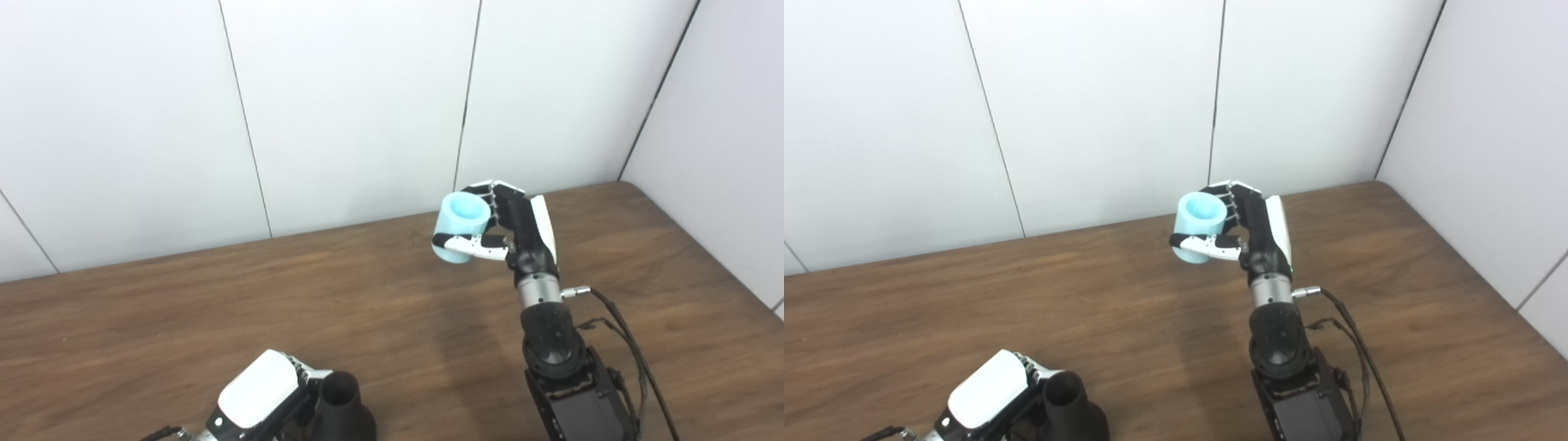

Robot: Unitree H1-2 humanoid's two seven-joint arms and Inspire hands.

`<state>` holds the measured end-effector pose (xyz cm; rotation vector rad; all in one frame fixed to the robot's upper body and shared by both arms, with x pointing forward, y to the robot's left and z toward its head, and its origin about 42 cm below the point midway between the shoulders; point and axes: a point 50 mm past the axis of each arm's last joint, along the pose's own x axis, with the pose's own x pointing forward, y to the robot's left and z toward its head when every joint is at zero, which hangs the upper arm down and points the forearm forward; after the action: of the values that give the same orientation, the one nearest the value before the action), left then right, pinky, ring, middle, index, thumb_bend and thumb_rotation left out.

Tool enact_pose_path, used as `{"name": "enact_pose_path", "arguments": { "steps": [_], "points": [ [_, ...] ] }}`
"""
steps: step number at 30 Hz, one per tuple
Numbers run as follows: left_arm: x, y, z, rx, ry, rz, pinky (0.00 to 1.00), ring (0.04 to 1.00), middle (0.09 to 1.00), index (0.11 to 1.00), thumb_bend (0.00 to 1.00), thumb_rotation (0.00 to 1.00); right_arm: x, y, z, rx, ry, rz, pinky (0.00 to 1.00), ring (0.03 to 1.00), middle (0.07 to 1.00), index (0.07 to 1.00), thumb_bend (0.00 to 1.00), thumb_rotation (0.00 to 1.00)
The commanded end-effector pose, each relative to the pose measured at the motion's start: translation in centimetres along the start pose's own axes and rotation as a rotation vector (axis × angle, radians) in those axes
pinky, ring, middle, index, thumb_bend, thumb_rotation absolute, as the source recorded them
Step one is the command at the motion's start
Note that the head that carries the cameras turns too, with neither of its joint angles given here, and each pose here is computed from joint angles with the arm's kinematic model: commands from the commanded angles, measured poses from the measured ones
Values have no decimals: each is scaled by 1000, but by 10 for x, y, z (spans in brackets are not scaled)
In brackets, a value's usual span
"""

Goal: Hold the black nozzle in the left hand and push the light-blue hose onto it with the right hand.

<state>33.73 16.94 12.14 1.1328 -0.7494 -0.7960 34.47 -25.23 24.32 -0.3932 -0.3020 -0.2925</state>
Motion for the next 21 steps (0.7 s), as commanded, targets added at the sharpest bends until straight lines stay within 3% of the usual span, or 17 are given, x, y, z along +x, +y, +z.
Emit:
{"name": "enact_pose_path", "arguments": {
  "steps": [1,4,9,17,21],
  "points": [
    [-11,-27,5,4,33,-122,188,238,473,480,526,0,-1,-5,19,0,-86,31,337,420,478,529,517,0],
    [-6,-30,10,-6,36,-121,213,263,397,489,517,0,-13,-6,27,2,-134,84,347,432,467,524,518,0],
    [2,-33,17,-2,43,-119,194,245,385,489,515,0,-31,-2,42,65,-187,157,340,424,470,526,517,0],
    [14,-41,21,9,60,-100,182,242,384,487,516,0,-50,-2,59,70,-260,248,308,400,476,537,514,0],
    [17,-42,18,5,88,-106,170,231,462,480,524,0,-59,2,62,60,-310,296,276,390,482,541,512,0]
  ]
}}
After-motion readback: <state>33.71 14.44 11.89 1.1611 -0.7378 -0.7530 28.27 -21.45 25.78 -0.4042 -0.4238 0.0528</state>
